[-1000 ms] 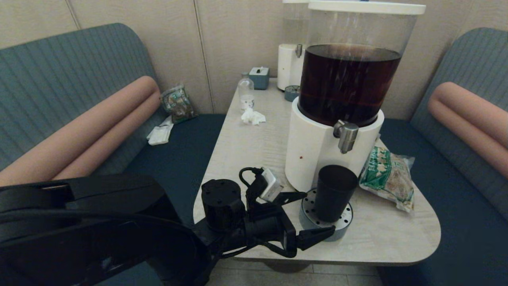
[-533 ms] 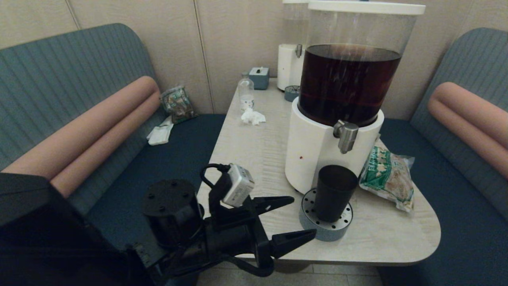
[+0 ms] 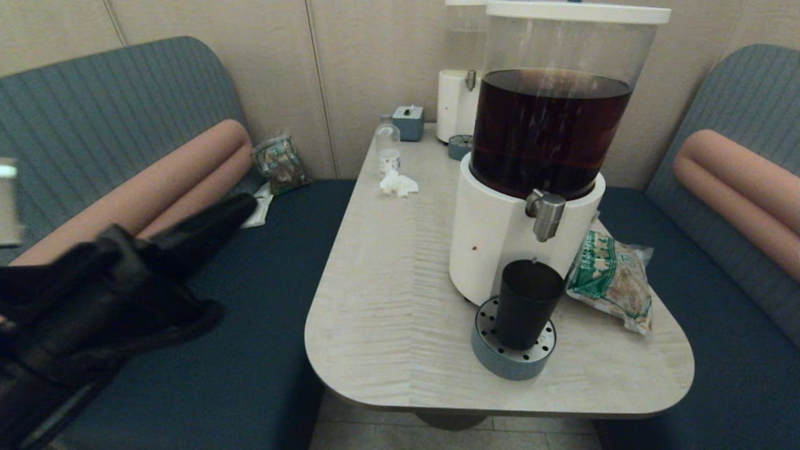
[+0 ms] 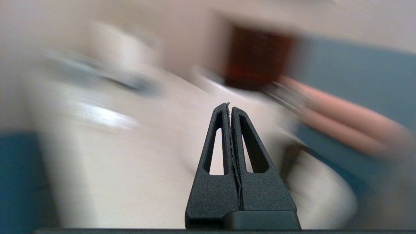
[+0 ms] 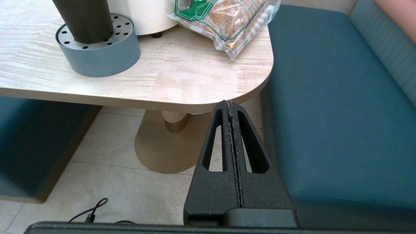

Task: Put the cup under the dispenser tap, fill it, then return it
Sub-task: Turn on the faucet

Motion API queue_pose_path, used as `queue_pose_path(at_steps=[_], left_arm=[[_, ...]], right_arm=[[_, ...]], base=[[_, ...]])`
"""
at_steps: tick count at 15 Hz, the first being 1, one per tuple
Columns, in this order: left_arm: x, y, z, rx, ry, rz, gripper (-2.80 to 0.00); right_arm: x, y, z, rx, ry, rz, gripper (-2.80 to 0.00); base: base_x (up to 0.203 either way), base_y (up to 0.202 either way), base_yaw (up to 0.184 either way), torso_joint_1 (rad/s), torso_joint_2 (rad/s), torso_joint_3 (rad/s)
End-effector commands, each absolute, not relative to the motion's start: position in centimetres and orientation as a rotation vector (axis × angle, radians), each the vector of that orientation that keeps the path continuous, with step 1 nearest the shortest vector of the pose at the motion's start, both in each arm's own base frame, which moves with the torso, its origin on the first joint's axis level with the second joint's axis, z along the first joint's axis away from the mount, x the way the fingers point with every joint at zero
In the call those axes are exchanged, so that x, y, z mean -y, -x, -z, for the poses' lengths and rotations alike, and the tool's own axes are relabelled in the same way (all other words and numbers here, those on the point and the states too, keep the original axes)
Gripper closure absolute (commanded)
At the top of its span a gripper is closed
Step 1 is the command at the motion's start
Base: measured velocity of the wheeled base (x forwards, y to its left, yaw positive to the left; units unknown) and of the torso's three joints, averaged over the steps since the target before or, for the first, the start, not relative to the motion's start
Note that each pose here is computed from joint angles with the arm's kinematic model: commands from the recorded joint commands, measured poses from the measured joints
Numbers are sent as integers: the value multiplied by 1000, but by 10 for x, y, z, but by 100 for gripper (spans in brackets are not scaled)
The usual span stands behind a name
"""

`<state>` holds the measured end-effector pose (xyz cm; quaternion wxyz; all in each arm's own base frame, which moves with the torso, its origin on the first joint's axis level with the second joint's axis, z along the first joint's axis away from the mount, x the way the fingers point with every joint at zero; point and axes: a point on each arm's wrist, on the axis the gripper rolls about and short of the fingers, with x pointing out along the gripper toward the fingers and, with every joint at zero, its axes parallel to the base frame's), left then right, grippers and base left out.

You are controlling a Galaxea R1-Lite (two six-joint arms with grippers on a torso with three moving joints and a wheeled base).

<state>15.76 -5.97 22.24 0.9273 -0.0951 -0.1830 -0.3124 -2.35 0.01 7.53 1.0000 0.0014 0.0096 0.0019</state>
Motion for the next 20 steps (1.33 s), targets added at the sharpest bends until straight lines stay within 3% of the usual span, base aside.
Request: queue_pose_path(at_steps=[1,4,10,14,17,20], left_arm=[[20,-96,-249,610,149,472,0],[10,-34,-242,640,143,430,0],[5,39,-181,431,117,303,0],[3,26,-94,139,-4,145,0],[0,23,-75,-19,-23,30,0],[0,24,-76,-26,-18,23,0]], right_arm=[[0,24,-75,-19,-2,-5,0],[0,24,-75,-20,-3,-5,0],[0,24,-75,-19,-3,-5,0],[0,24,-75,-19,-3,-5,0],[0,24,-75,-19,-2,-5,0],[0,24,-75,-20,-2,-5,0]], base=[[0,0,0,0,0,0],[0,0,0,0,0,0],[0,0,0,0,0,0],[0,0,0,0,0,0],[0,0,0,0,0,0],[0,0,0,0,0,0]])
